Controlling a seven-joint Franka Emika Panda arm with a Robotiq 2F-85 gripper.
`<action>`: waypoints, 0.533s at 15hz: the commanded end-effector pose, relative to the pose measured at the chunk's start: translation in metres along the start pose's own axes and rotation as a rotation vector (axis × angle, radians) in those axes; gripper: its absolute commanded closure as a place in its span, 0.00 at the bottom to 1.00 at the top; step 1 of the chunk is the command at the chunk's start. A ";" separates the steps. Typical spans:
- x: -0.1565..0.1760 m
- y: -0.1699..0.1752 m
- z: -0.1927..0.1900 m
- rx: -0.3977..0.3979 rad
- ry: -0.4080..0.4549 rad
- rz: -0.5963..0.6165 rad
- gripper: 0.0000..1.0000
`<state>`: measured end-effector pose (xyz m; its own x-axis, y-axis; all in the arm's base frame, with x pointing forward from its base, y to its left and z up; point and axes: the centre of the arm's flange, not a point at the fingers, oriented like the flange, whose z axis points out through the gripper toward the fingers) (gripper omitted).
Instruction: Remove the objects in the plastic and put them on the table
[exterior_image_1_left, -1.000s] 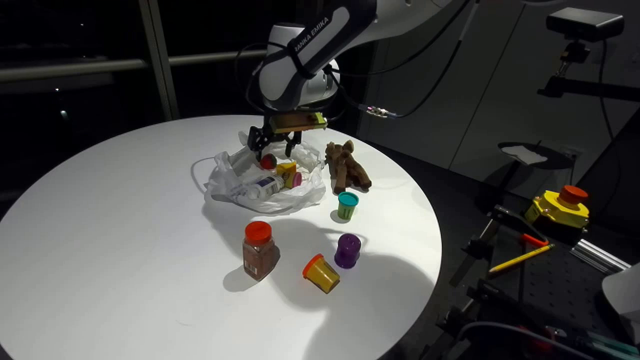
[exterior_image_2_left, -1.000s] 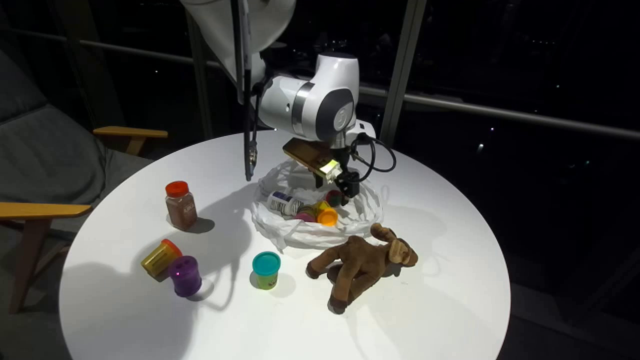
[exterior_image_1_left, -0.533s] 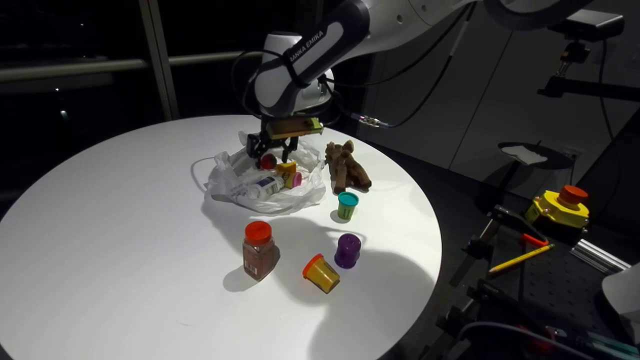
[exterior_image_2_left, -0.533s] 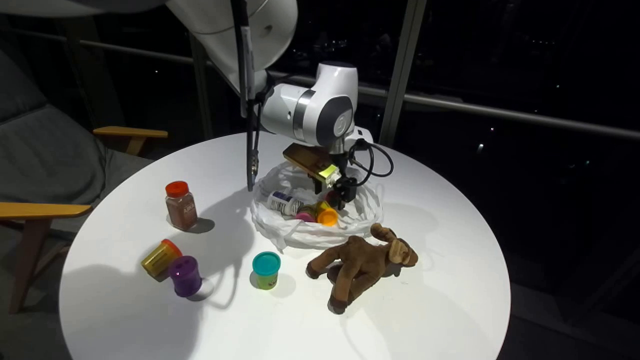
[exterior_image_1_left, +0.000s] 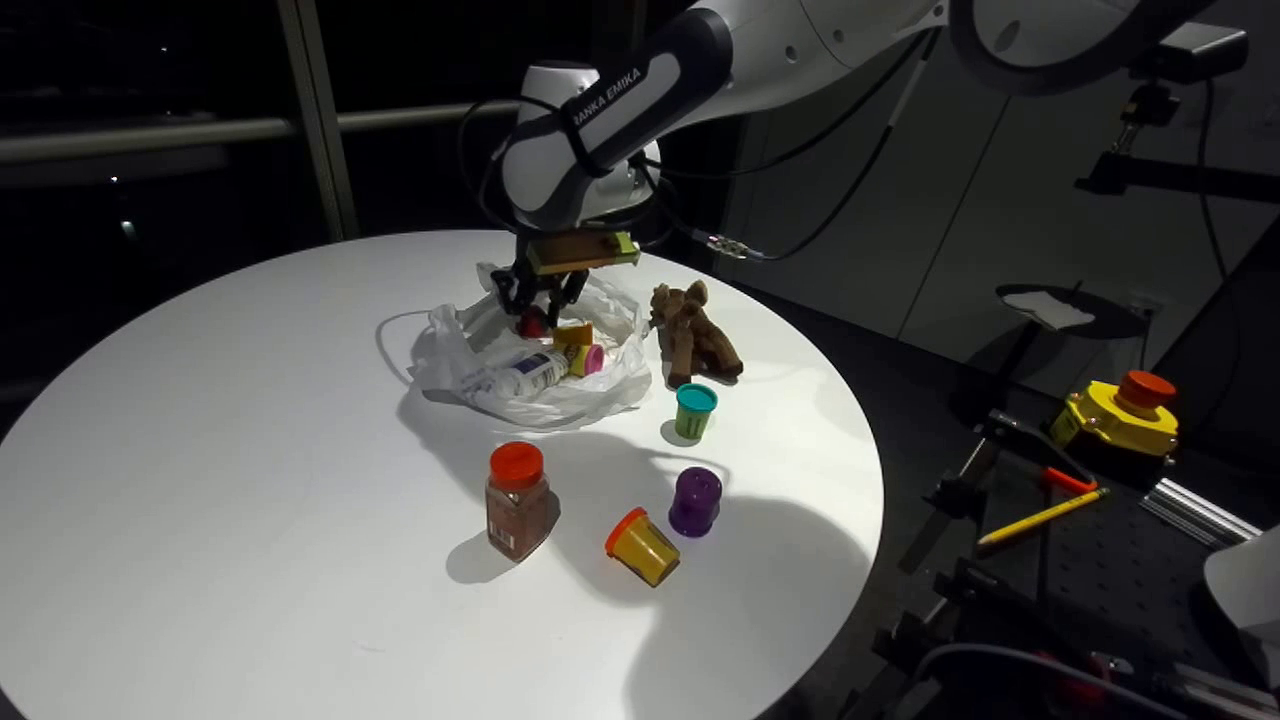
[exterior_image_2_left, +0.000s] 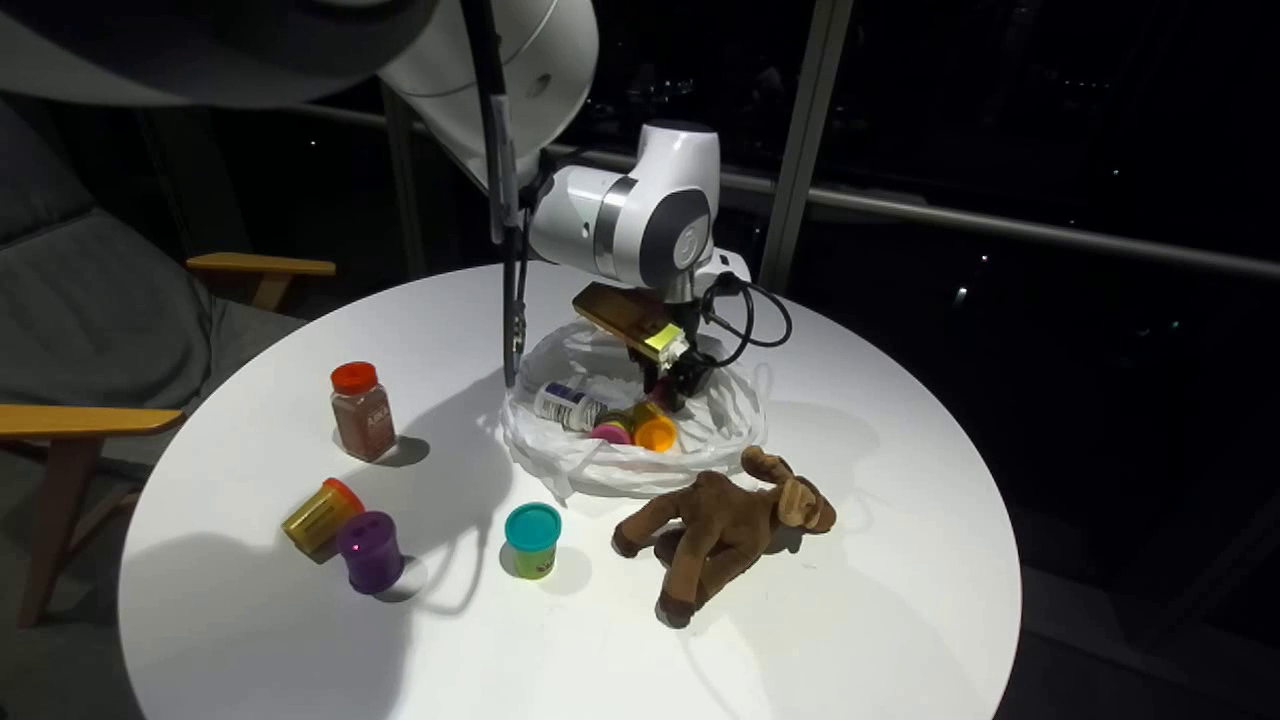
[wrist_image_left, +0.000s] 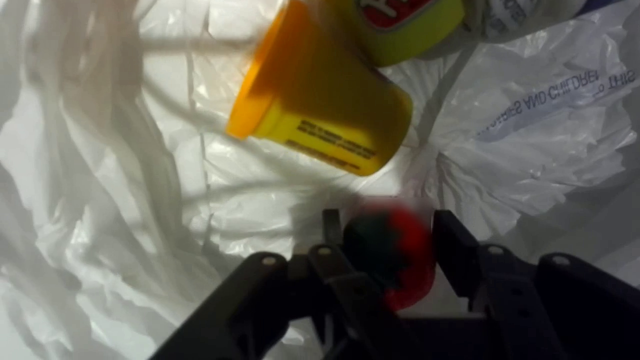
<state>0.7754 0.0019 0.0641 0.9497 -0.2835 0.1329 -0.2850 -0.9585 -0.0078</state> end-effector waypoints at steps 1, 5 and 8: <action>0.020 0.000 -0.001 -0.008 0.007 -0.007 0.76; 0.003 0.003 -0.040 0.009 0.025 -0.001 0.76; -0.023 0.003 -0.089 0.044 0.000 0.010 0.76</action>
<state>0.7840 0.0002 0.0935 0.9445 -0.2884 0.1575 -0.2889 -0.9572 -0.0204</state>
